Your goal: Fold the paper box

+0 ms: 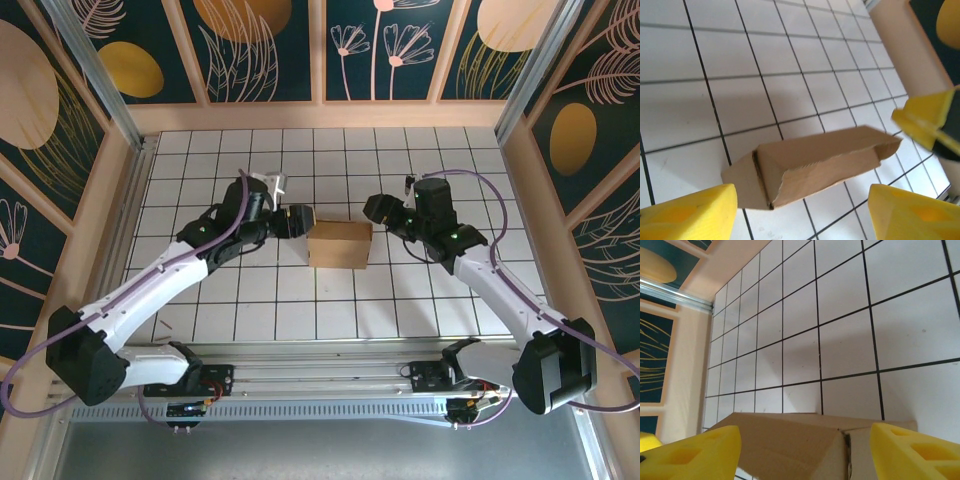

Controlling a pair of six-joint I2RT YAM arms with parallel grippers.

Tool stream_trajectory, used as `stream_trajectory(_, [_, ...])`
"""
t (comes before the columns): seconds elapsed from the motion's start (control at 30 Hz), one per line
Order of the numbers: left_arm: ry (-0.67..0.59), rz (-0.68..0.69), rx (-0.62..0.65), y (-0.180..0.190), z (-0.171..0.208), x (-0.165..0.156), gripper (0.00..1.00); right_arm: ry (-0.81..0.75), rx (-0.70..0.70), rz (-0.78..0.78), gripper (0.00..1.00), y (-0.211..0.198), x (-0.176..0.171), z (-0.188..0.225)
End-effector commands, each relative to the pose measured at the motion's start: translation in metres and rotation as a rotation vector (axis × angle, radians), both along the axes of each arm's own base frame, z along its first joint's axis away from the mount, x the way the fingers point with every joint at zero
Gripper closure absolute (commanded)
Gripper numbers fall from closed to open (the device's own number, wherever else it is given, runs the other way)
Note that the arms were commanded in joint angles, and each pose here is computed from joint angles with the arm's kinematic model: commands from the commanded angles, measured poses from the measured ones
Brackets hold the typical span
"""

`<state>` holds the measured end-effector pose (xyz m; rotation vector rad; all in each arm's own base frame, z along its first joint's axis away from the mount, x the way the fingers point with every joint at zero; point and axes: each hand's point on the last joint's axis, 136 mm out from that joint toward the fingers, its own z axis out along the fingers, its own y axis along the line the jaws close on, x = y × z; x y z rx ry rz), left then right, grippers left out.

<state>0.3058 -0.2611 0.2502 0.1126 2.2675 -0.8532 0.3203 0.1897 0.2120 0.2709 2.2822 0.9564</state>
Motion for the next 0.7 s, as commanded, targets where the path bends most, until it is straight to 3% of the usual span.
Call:
stream_trajectory(0.0, [0.102,0.097,0.017,0.010,-0.008,0.007,0.34,0.035,0.057,0.032,0.31,0.006,-0.014,0.000])
stream_trajectory(0.13, [0.165,0.156,0.005,0.018,-0.032,0.018,0.42,0.056,0.061,0.046,0.33,0.009,-0.020,-0.008])
stream_trajectory(0.33, [0.246,0.035,-0.112,-0.015,-0.054,0.014,0.43,0.081,0.052,0.044,0.37,0.008,-0.024,-0.022])
stream_trajectory(0.53, [0.278,0.016,-0.138,-0.021,-0.068,0.011,0.46,0.094,0.045,0.047,0.51,0.009,-0.026,-0.034])
stream_trajectory(0.67, [0.292,0.027,-0.128,-0.018,-0.077,0.008,0.50,0.110,0.031,0.039,0.54,0.006,-0.028,-0.046])
